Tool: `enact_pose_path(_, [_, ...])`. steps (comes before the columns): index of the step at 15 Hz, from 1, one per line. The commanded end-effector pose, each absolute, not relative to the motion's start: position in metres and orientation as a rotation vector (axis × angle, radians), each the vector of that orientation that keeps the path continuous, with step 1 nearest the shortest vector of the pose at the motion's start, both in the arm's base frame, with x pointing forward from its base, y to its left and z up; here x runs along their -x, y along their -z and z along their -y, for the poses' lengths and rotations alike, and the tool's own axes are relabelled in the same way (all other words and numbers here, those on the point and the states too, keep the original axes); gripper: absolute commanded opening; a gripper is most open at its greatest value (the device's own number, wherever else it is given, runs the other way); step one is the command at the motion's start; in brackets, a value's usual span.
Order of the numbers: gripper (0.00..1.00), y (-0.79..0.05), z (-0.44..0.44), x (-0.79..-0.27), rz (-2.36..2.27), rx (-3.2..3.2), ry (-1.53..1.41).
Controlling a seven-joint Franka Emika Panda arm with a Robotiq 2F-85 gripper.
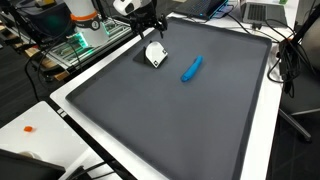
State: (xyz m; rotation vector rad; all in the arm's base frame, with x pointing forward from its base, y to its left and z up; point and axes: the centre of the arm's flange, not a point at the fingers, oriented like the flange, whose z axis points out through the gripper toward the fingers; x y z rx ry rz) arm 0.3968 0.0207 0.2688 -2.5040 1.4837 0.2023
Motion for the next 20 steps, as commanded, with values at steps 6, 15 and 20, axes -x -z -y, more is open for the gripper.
enact_pose_path(6, [1.0, -0.247, -0.022, -0.417, -1.623, 2.434, -0.146])
enact_pose_path(15, [1.0, -0.243, -0.023, -0.423, -1.662, 2.425, -0.074])
enact_pose_path(20, [1.0, -0.244, -0.024, -0.426, -1.669, 2.428, -0.038])
